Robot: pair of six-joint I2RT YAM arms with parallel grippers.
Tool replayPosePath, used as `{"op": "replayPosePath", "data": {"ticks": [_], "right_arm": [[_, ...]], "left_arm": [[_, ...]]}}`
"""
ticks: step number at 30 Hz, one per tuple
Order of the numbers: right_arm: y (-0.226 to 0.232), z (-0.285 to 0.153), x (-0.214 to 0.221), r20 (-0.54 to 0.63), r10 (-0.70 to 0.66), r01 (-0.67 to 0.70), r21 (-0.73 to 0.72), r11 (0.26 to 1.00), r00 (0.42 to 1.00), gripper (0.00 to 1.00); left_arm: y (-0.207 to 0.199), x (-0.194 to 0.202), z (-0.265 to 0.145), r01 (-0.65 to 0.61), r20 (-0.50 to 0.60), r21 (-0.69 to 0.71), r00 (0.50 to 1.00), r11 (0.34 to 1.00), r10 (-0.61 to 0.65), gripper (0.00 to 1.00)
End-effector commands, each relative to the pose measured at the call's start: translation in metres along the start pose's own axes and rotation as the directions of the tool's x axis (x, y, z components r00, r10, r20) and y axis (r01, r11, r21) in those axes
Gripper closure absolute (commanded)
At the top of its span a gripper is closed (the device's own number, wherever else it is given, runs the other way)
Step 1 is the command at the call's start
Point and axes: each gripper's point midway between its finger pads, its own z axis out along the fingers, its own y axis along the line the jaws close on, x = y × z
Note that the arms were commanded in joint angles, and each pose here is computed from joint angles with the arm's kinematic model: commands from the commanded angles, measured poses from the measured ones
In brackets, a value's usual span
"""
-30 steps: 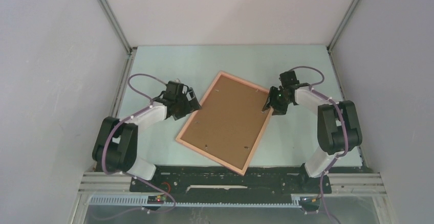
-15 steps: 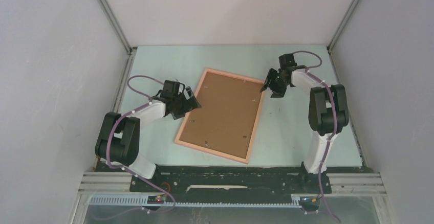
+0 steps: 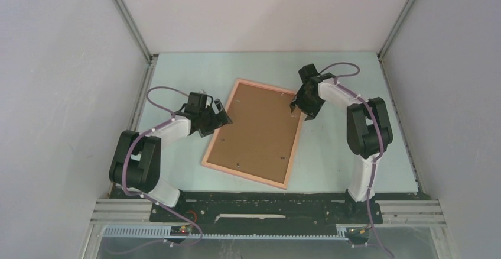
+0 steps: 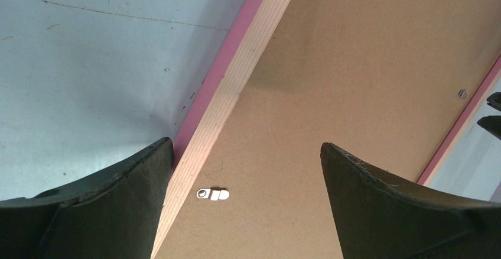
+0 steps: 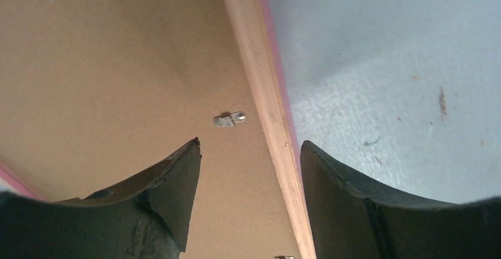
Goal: Put the photo into the frame
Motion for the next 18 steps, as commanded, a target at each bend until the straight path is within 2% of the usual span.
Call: {"op": "replayPosePath", "data": {"ticks": [1, 3, 11, 18], "right_arm": [[-0.011, 0.005, -0.002, 0.058, 0.134, -0.142, 0.164, 0.976, 0.989, 0.31], [-0.015, 0.013, 0.003, 0.04, 0.163, -0.168, 0.205, 0.964, 0.986, 0.31], [0.001, 0.022, 0.011, 0.013, 0.191, -0.189, 0.196, 0.962, 0.982, 0.34], [-0.009, 0.025, 0.03, -0.005, 0.185, -0.179, 0.218, 0.959, 0.983, 0.45]], "left_arm": [[-0.016, -0.009, -0.009, -0.013, 0.041, 0.078, 0.999, 0.997, 0.01, 0.05], [-0.017, -0.009, -0.01, -0.014, 0.044, 0.082, 0.999, 0.997, 0.01, 0.05], [-0.018, -0.009, -0.011, -0.016, 0.051, 0.09, 0.999, 0.996, 0.012, 0.05], [-0.018, -0.009, -0.011, -0.017, 0.055, 0.096, 0.998, 0.995, 0.012, 0.05]]}}
